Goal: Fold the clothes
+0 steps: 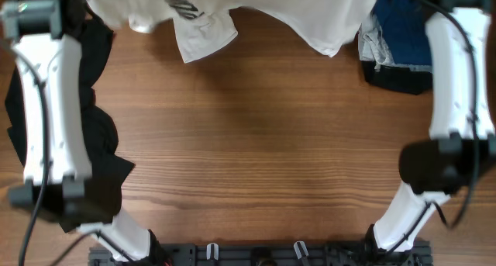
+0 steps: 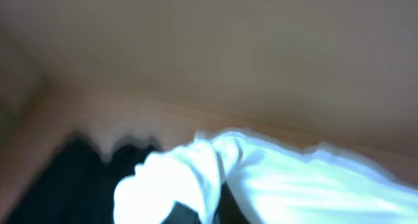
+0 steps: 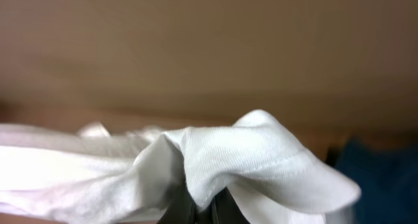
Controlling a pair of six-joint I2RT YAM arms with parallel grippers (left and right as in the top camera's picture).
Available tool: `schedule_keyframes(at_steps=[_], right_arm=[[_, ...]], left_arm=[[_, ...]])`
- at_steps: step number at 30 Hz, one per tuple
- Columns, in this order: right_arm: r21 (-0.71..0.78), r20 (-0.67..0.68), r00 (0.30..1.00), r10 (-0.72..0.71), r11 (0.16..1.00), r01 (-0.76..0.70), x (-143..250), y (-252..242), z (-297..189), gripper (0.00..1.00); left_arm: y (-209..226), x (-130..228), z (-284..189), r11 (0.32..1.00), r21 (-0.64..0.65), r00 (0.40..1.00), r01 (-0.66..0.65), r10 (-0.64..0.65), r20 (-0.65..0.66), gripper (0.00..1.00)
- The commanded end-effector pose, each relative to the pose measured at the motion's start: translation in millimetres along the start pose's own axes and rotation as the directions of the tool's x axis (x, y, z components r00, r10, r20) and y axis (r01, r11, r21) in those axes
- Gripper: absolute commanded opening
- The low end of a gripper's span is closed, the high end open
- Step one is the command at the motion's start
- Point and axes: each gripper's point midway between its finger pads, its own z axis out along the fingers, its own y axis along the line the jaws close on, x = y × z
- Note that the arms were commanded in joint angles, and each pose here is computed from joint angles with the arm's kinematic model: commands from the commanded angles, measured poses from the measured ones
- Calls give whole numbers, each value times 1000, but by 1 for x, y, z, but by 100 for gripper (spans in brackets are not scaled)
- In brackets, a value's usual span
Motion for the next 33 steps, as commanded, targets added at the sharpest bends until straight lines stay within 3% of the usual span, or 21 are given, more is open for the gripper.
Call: schedule_keyframes(at_steps=[1,6,13,21,27,33], right_arm=[[41,-85,996,1,999,2,26,-14,18,4],[40,-105,994,-15,999,19,28,-11,8,4],[47,-4,999,-49,998,49,-6,0,-32,4],[77,208,970,-128,990,114,-56,54,-179,4],[195,347,919,-185,973,122,-56,85,-301,4],[224,375,900,-223,964,145,-45,98,-341,4]], left_arm=[[15,55,38,998,-61,977,9,-22,-211,4],[3,70,40,1000,11,962,25,-21,-272,4],[-1,3,-5,998,44,998,55,-54,-32,4],[3,-68,-162,992,108,949,73,-102,298,4],[13,-70,-293,988,144,864,63,-126,487,4],[19,-62,-347,986,155,817,59,-137,559,4]])
